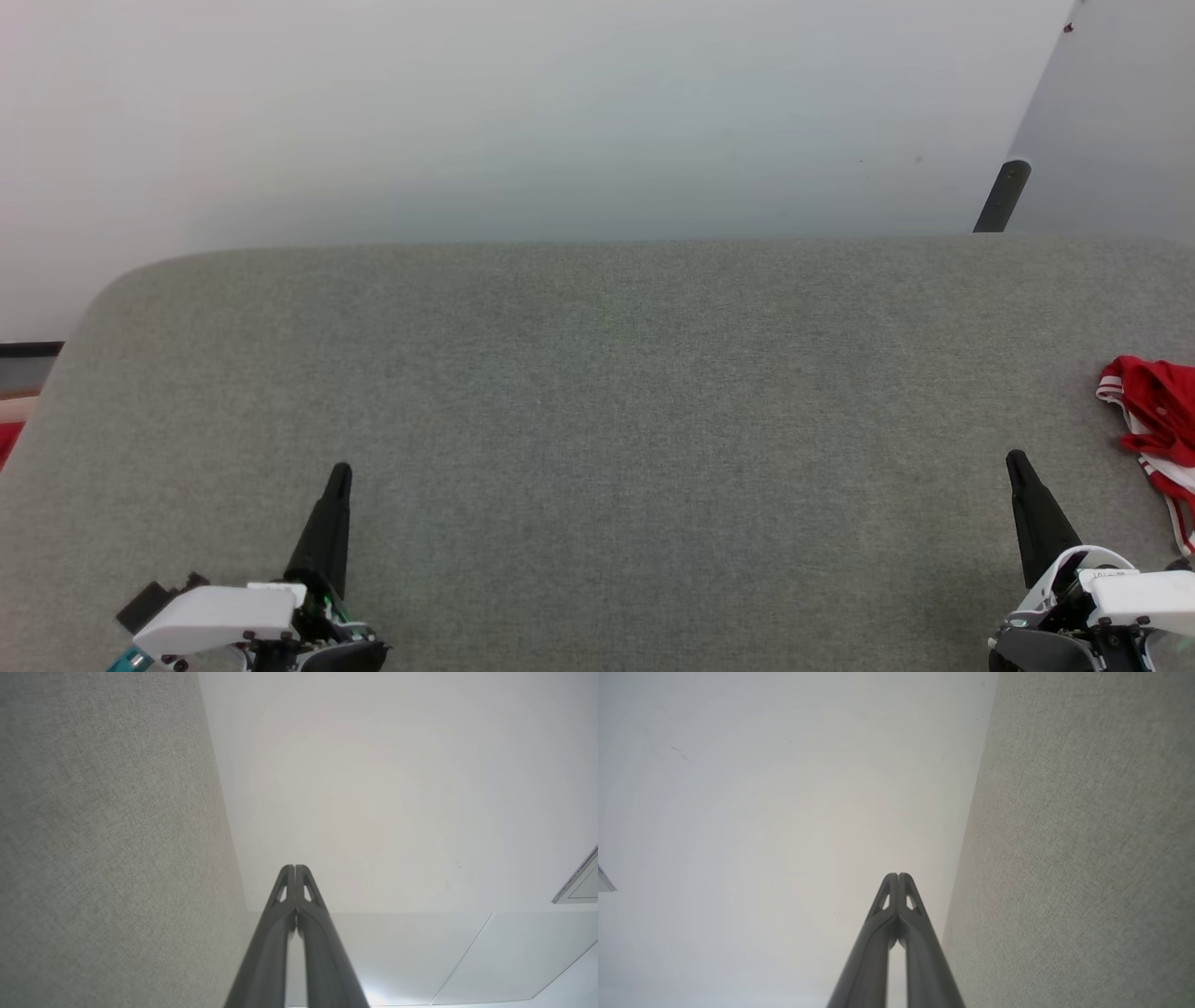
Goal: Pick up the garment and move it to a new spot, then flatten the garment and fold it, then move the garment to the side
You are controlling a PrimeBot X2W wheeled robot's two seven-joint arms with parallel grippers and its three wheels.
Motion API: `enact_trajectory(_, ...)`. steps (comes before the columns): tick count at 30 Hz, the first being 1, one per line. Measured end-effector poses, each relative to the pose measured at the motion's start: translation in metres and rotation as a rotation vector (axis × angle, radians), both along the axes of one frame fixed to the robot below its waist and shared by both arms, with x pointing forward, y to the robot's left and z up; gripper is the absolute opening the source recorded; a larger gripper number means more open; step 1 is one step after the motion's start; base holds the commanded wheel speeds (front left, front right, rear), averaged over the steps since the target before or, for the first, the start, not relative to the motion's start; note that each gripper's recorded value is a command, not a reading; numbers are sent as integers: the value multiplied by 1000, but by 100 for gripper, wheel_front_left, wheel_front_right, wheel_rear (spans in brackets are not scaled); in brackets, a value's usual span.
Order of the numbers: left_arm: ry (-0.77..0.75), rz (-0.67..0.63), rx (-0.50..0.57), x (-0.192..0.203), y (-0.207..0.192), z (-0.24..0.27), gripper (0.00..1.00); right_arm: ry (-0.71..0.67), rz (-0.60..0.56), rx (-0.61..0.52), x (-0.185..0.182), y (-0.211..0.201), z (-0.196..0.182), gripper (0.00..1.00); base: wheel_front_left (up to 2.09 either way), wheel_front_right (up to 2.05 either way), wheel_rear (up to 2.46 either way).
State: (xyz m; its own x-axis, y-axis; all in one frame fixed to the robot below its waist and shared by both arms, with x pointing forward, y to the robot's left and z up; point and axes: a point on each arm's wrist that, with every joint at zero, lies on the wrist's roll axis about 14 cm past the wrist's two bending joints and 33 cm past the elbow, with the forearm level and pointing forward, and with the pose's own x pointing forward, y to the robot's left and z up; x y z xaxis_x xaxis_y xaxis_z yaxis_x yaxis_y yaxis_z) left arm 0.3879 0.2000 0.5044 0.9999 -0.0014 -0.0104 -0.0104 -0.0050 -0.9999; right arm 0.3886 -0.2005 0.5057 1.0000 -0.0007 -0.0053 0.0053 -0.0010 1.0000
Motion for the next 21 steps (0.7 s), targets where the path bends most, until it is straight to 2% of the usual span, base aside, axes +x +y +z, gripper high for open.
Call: enact_trajectory(21,0,1,0,0,0,0,0,0,0,0,0,0,0,0,0,0,0)
